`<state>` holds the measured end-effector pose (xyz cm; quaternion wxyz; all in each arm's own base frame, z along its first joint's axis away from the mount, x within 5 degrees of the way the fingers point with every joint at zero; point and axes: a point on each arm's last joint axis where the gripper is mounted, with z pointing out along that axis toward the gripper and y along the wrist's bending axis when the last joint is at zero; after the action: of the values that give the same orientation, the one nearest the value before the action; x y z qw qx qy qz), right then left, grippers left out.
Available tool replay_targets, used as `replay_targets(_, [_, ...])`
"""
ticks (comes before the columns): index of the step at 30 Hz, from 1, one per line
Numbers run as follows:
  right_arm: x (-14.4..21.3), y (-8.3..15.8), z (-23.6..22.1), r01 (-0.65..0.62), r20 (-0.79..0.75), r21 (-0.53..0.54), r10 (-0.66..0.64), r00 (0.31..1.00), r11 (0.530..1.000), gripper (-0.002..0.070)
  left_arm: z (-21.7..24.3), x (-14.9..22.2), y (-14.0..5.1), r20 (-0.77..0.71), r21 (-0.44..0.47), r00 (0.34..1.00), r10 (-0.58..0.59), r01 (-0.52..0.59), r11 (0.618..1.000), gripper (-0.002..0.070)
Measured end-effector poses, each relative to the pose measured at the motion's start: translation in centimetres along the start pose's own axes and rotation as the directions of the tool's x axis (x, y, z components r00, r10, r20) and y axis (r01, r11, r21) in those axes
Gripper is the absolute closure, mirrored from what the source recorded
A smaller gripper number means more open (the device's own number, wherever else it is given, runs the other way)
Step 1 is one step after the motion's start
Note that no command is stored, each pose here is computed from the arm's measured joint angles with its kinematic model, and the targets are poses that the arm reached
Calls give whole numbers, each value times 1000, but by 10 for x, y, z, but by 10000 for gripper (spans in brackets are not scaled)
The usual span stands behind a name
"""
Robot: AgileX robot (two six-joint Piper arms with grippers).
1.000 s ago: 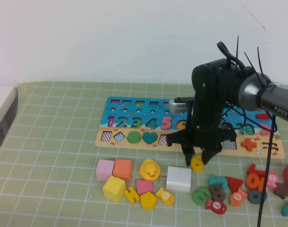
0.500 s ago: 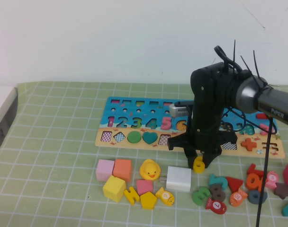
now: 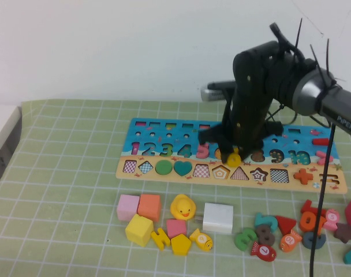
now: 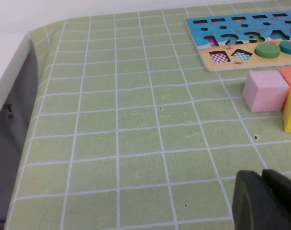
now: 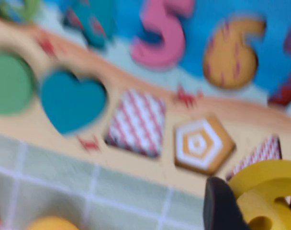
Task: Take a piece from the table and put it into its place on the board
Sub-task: Place the "number 6" into the hole of the number 6
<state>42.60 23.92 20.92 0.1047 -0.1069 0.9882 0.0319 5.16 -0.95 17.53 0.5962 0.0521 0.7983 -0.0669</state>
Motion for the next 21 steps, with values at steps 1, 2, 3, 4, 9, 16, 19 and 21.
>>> replay_targets(1, [-2,1,-2,1,24,-8,0,1000,1000,399,0,0,0,0,0,1000,0,0,1000,677])
replay_targets(2, [-5,1,-3,1,47,-13,-1,999,1000,399,0,0,0,0,0,1000,0,0,1000,677])
replay_targets(3, [-6,2,-3,1,62,-18,0,998,1000,399,0,0,0,0,0,1000,0,0,1000,677])
replay_targets(4, [-8,2,-4,4,84,-20,-2,996,1000,399,0,0,0,0,0,1000,0,0,1000,677])
replay_targets(9, [-19,3,-5,18,203,-29,-12,979,999,399,0,0,0,0,0,1000,0,0,1000,677])
replay_targets(16, [-25,1,14,-2,233,-40,11,972,999,399,0,0,0,0,0,1000,1,-1,1000,677])
replay_targets(19, [-25,-1,27,-7,209,-31,13,978,999,399,0,0,0,0,0,1000,1,-1,1000,677])
replay_targets(21, [-25,-3,36,-11,196,-26,16,981,1000,399,0,0,0,0,0,1000,1,-1,1000,677])
